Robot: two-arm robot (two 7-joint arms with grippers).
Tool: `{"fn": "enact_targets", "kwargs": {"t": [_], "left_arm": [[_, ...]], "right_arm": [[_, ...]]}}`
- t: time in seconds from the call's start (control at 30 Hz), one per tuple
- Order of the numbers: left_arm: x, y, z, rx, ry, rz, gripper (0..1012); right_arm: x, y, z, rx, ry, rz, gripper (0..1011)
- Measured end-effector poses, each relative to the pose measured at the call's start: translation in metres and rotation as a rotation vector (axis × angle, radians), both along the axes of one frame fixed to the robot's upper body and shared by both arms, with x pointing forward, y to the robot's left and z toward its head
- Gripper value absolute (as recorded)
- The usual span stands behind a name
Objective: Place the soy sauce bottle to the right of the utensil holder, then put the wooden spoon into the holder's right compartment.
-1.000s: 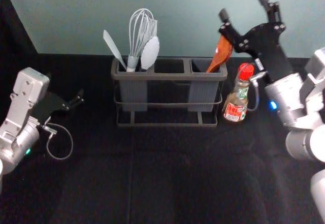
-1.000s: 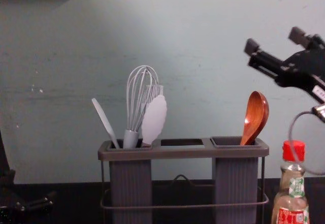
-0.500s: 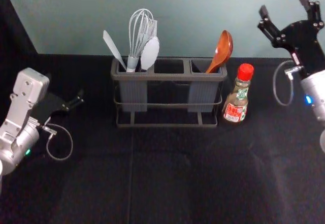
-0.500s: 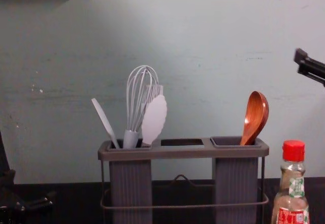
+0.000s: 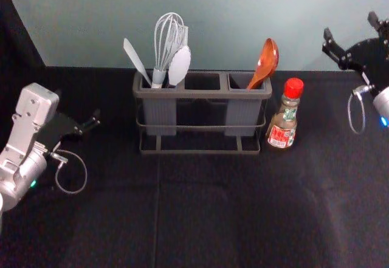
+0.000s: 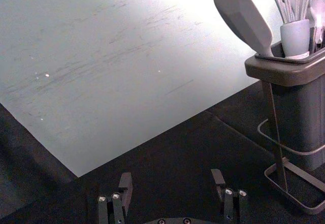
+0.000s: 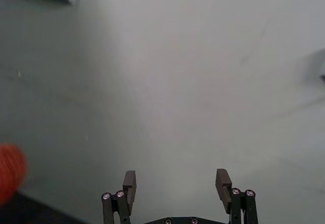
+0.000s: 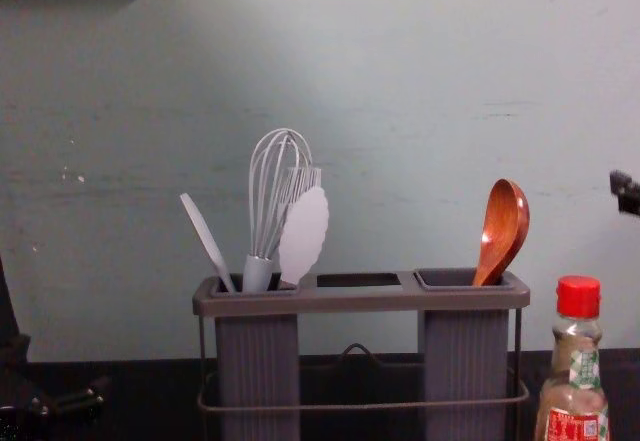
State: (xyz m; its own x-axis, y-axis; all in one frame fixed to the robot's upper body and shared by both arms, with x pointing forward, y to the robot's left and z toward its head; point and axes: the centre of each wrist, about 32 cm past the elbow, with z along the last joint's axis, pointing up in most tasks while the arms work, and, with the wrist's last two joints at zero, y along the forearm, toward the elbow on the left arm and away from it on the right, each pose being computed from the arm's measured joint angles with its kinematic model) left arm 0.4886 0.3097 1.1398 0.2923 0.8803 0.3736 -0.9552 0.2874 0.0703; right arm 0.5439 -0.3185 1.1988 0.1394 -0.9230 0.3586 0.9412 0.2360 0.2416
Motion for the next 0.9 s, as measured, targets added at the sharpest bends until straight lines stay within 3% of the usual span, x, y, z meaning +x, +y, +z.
{"fn": "enact_targets", "kwargs": {"t": [0.43, 0.9], "left_arm": [[0.0000, 0.0000, 0.0000, 0.000, 0.000, 0.000, 1011], [0.0000, 0.0000, 0.0000, 0.000, 0.000, 0.000, 1011]], "right_arm": [[0.004, -0.001, -0.019, -0.035, 0.198, -0.040, 1004], [0.005, 0.005, -0.043, -0.029, 0.260, -0.029, 1004]]}}
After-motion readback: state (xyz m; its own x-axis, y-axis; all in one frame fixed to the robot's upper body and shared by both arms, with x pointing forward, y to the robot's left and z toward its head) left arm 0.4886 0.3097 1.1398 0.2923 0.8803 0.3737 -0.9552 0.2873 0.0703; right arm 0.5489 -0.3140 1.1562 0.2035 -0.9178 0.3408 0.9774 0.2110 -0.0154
